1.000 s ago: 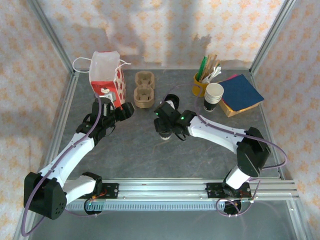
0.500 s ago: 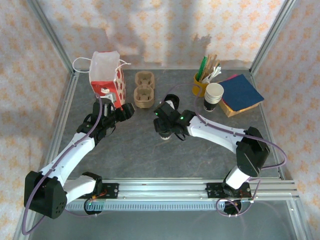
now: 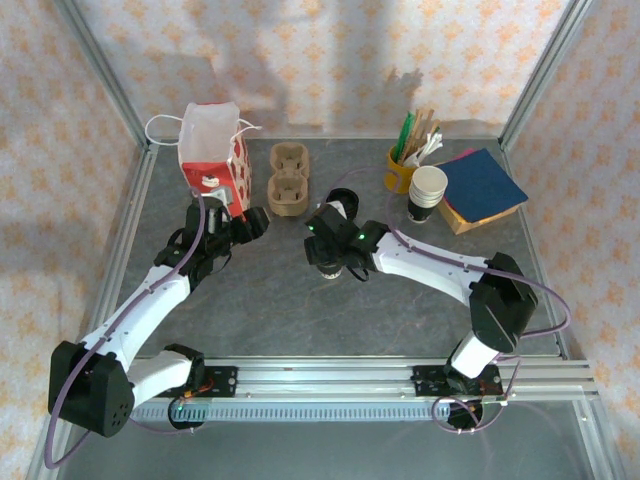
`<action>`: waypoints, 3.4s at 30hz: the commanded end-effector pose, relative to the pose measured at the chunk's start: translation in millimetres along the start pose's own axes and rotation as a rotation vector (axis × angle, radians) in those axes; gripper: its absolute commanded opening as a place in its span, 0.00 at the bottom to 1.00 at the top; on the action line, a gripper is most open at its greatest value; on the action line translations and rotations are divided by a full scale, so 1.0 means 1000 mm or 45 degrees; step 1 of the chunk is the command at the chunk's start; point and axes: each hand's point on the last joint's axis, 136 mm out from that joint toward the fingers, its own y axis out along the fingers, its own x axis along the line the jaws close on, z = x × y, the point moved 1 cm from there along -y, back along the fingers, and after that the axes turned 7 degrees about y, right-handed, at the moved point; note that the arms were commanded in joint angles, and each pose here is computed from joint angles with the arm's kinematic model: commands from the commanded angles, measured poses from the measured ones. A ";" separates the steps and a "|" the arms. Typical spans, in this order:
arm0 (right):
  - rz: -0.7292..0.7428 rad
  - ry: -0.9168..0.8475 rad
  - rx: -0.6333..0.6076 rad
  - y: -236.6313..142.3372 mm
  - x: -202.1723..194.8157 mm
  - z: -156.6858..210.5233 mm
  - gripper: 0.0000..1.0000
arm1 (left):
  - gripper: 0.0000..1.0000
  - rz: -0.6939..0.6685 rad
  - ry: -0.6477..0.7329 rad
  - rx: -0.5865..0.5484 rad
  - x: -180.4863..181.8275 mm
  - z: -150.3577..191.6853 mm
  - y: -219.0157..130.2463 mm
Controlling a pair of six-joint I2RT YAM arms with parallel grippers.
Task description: Pack the takeout coffee
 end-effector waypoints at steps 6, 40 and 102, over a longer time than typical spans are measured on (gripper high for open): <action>0.107 -0.052 0.047 0.002 -0.016 0.011 0.82 | 0.78 0.007 -0.048 -0.009 0.001 -0.003 0.004; 0.033 0.008 -0.010 -0.009 -0.012 0.006 0.83 | 0.78 0.012 -0.047 -0.010 0.001 -0.002 0.004; 0.223 -0.001 -0.032 -0.008 -0.047 0.011 0.74 | 0.78 -0.033 -0.048 0.011 0.011 0.008 0.007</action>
